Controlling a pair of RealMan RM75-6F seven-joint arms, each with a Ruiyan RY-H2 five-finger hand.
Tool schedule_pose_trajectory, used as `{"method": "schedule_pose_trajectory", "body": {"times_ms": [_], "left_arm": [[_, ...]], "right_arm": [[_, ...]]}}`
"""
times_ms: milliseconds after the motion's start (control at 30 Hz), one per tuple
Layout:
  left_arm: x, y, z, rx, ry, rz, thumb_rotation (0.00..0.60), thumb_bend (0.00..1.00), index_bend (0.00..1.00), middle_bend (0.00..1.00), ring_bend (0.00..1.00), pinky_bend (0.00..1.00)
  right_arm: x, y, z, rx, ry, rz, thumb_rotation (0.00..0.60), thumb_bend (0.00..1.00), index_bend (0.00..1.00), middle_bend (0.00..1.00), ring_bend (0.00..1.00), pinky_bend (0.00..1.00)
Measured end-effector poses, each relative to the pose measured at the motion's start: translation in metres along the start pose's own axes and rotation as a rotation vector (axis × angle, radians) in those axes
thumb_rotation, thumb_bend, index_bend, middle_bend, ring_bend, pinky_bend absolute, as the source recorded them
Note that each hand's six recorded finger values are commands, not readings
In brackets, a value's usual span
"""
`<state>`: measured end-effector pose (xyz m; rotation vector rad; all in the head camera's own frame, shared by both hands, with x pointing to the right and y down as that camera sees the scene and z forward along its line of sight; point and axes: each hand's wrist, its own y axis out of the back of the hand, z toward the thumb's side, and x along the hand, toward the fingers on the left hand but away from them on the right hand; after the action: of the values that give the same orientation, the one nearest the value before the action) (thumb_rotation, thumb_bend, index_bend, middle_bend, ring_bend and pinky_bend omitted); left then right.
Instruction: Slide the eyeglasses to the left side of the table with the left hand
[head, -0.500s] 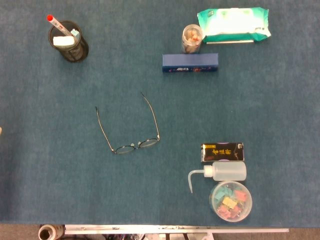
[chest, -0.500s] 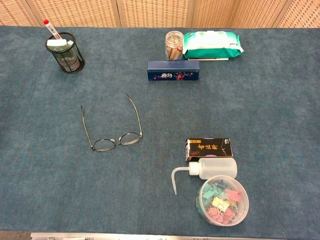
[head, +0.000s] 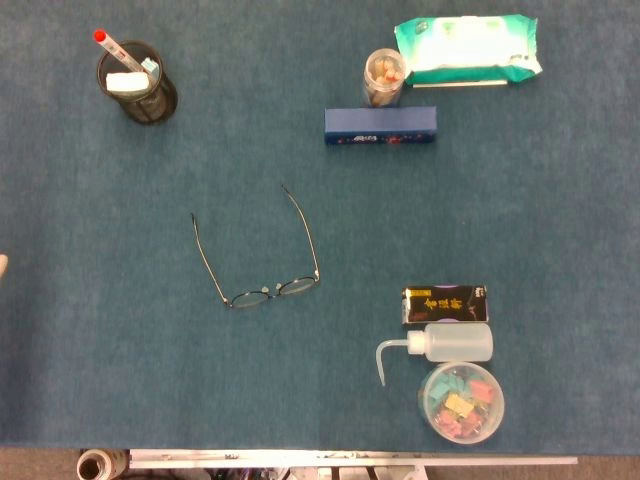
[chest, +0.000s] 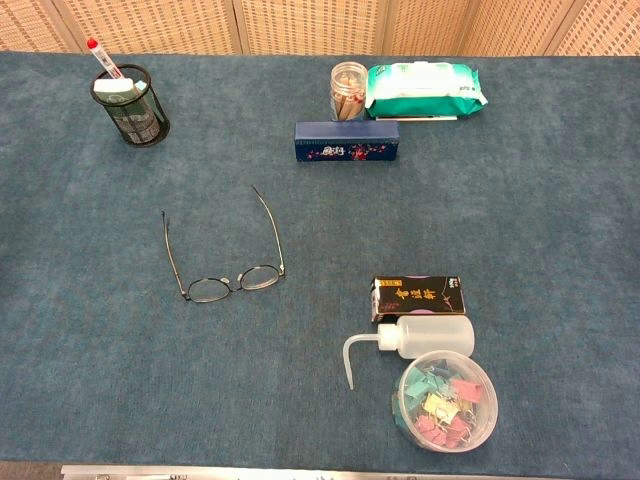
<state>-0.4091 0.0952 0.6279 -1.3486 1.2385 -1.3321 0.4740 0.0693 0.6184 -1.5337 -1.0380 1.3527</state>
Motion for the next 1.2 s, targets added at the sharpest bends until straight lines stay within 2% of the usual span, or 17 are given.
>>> {"method": "schedule_pose_trajectory", "body": {"times_ms": [267, 400, 667, 1000, 1200], "left_arm": [[-0.001, -0.007, 0.023, -0.024, -0.084, 0.031, 0.6, 0.14, 0.3, 0.31, 0.22, 0.46], [0.001, -0.013, 0.037, -0.025, -0.141, 0.011, 0.6, 0.14, 0.28, 0.27, 0.18, 0.39], [0.008, -0.027, 0.063, -0.008, -0.255, -0.06, 0.6, 0.14, 0.27, 0.2, 0.12, 0.32], [0.01, -0.035, 0.086, -0.026, -0.317, -0.093, 0.6, 0.14, 0.26, 0.19, 0.11, 0.29], [0.014, -0.049, 0.096, 0.003, -0.34, -0.11, 0.6, 0.14, 0.16, 0.12, 0.1, 0.11]], "right_arm": [[0.007, 0.015, -0.002, -0.022, -0.006, -0.069, 0.6, 0.0, 0.34, 0.37, 0.27, 0.45], [0.009, 0.023, -0.006, -0.041, -0.019, -0.104, 0.6, 0.0, 0.34, 0.37, 0.27, 0.45], [0.007, 0.026, -0.009, -0.048, -0.028, -0.108, 0.6, 0.0, 0.34, 0.37, 0.27, 0.45], [0.004, 0.025, -0.006, -0.051, -0.015, -0.101, 0.6, 0.0, 0.34, 0.37, 0.27, 0.45], [0.003, 0.029, -0.008, -0.059, -0.021, -0.118, 0.6, 0.0, 0.34, 0.37, 0.27, 0.45]]}}
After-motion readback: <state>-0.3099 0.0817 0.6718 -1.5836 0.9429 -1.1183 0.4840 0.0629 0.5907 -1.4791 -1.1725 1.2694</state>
